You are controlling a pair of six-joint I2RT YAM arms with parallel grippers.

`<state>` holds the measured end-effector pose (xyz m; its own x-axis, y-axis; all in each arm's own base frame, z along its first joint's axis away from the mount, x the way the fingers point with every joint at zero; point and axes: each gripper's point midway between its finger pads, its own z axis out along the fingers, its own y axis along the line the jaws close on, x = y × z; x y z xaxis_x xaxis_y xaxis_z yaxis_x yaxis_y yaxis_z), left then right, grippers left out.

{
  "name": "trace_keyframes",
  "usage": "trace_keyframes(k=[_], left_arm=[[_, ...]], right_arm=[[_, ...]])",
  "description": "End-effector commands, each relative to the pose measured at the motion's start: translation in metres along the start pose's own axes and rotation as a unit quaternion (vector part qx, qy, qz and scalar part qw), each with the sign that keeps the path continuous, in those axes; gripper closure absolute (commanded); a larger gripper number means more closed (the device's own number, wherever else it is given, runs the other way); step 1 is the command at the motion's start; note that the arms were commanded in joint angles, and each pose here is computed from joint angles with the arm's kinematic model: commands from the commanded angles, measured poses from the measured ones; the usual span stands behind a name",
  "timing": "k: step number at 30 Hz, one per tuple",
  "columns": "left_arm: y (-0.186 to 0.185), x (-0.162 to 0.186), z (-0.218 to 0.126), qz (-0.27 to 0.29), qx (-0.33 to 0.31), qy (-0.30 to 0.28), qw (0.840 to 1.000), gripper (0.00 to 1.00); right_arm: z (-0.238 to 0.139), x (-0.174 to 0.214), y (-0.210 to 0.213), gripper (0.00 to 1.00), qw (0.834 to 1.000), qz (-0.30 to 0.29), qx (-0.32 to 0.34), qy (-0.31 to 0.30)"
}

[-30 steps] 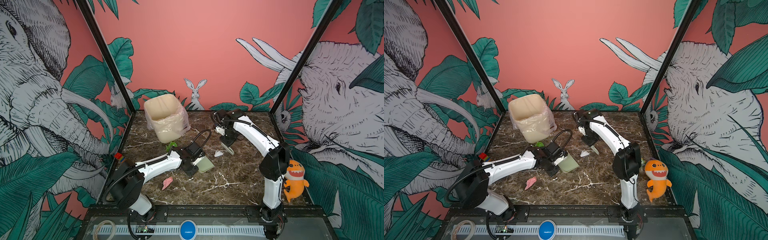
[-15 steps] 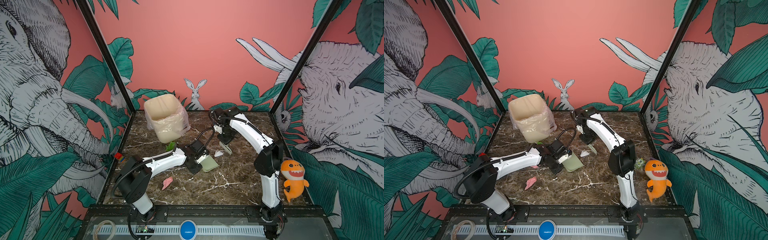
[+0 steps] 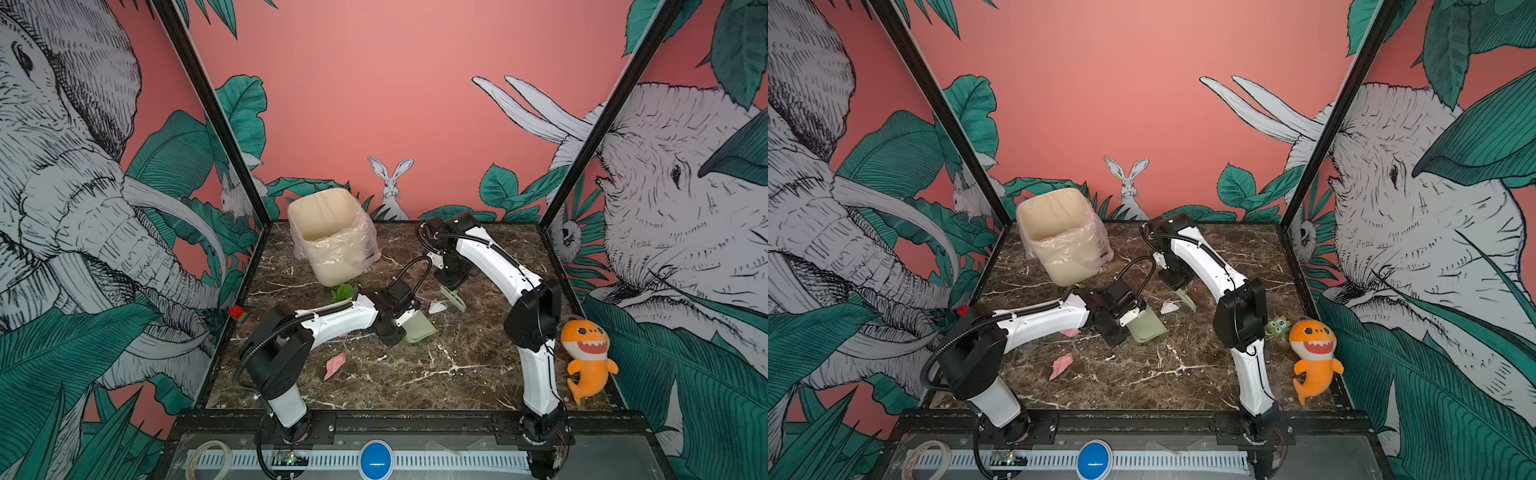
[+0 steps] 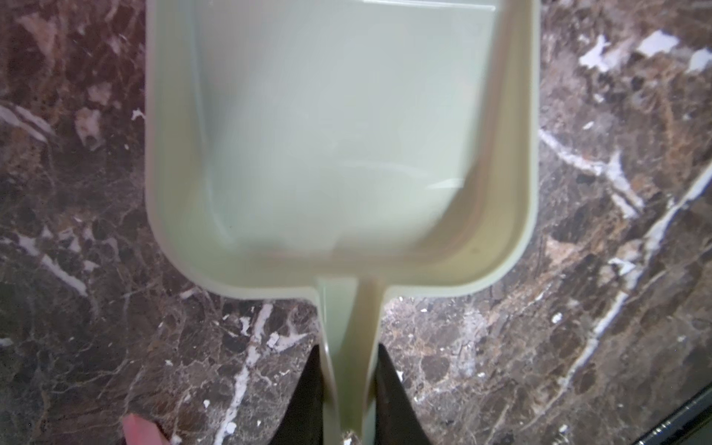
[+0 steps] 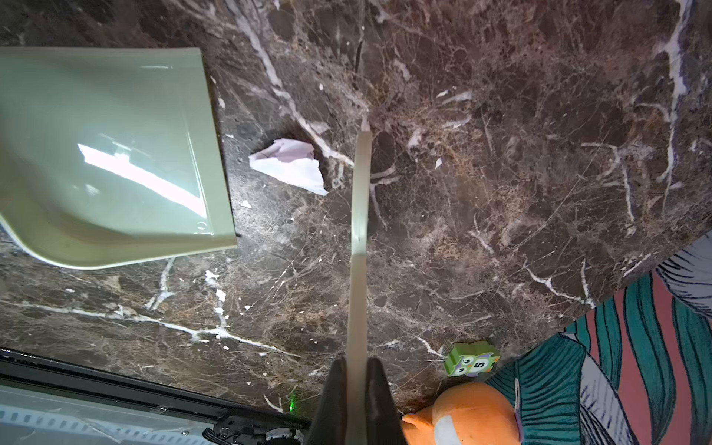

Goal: Sweep away the paper scraps from the table
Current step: 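Sweep the white crumpled scrap into the dustpan with the right brush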

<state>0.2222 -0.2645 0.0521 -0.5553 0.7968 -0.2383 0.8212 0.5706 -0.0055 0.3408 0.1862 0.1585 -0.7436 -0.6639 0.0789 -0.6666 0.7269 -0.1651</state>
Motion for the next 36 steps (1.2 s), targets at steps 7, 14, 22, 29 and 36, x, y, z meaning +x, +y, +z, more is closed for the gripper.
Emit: trace_keyframes(k=[7, 14, 22, 29, 36], left_arm=[[0.003, -0.017, -0.002, 0.011, -0.008, -0.014, 1.000, 0.87], [0.002, -0.016, 0.001, 0.012, -0.006, -0.008, 1.000, 0.87], [0.002, -0.014, 0.002, 0.012, -0.006, -0.005, 1.000, 0.87], [0.002, -0.014, 0.002, 0.011, -0.007, -0.005, 1.000, 0.87], [0.002, -0.011, 0.000, 0.010, -0.007, -0.004, 1.000, 0.87]], right_arm=[[-0.001, 0.002, 0.009, 1.00, 1.000, -0.005, -0.012, 0.013], [-0.004, 0.000, 0.033, 1.00, 0.999, -0.017, -0.045, 0.010], [-0.031, -0.001, 0.082, 1.00, 0.993, -0.034, -0.108, -0.028], [-0.051, 0.004, 0.104, 1.00, 0.989, -0.039, -0.130, -0.050], [-0.046, 0.016, 0.070, 1.00, 0.997, -0.025, -0.061, -0.032]])
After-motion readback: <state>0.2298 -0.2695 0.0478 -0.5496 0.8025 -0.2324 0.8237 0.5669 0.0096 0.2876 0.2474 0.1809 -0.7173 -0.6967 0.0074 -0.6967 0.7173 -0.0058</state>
